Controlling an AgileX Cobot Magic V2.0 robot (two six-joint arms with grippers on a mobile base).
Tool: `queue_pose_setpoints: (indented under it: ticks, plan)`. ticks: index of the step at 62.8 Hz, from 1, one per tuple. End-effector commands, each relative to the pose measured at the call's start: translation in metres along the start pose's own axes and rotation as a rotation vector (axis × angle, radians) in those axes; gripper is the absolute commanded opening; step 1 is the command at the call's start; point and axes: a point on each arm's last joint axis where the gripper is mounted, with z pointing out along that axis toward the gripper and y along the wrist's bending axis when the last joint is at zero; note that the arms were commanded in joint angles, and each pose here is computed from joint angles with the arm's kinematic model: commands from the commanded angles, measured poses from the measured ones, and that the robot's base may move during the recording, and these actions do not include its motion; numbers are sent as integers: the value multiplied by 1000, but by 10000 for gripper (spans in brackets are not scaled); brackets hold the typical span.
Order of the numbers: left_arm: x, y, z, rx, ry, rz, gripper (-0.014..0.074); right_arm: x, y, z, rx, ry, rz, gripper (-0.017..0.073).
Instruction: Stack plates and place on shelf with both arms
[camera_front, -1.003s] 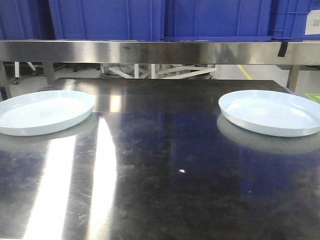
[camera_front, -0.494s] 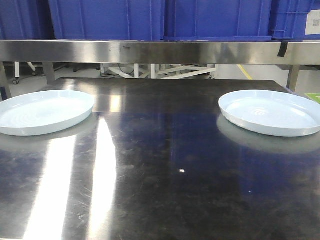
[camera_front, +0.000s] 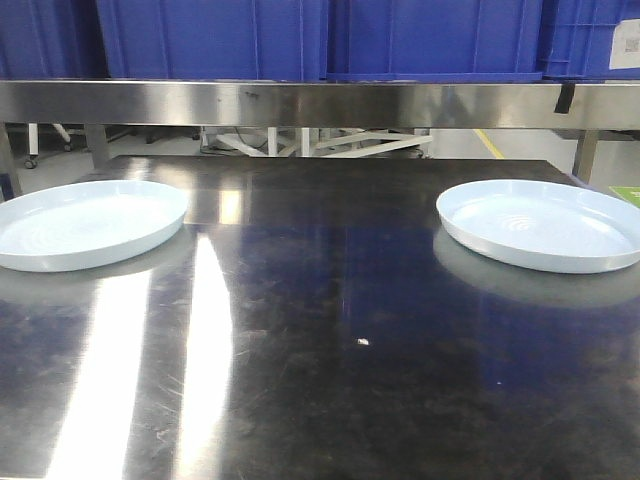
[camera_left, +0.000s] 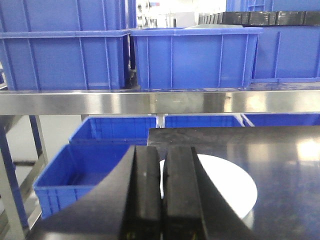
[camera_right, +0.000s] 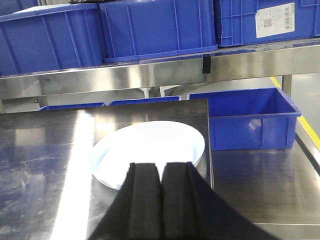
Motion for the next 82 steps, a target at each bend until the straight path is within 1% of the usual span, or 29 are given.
queue_pose_setpoints:
  ticks: [1,6,11,14,19,26,33,54,57,63,75,82]
  plan:
    - [-48,-1,10,5,18,-9,87,-15,2,-3,-16,-129,-7,27]
    - [-80,-1,27,7,127,-4,87,-15,2,-3,-16,-129,-7,27]
    - [-104,-2,48,11,229,-4,87,-15,2,-3,-16,-129,-7,27]
    - [-120,-2,58,12,257,-3,87,-15,2,-3,-16,-129,-7,27]
    - [-131,-2,76,13,301,-3,87,-15,2,-3,-16,-129,-7,27]
    - [-135,-2,97,14,359,-4,87,-15,2,-3,-16,-129,-7,27]
    - [-131,-2,106,13,385,-4,87,-15,2,-3,-16,-129,-7,27]
    - [-128,-2,111,13,401,-4,87,-15,2,-3,-16,-129,-7,27]
    - [-128,-1,111,8,396,6,87,-15,2,-3,-16,-129,-7,27]
    - [-129,-1,111,8,386,7,87,-15,2,-3,-16,-129,-7,27]
    - [-126,-1,110,8,426,7,87,-15,2,-3,-16,-129,-7,27]
    - [-126,-1,110,8,425,7,87,-15,2,-3,-16,-129,-7,27]
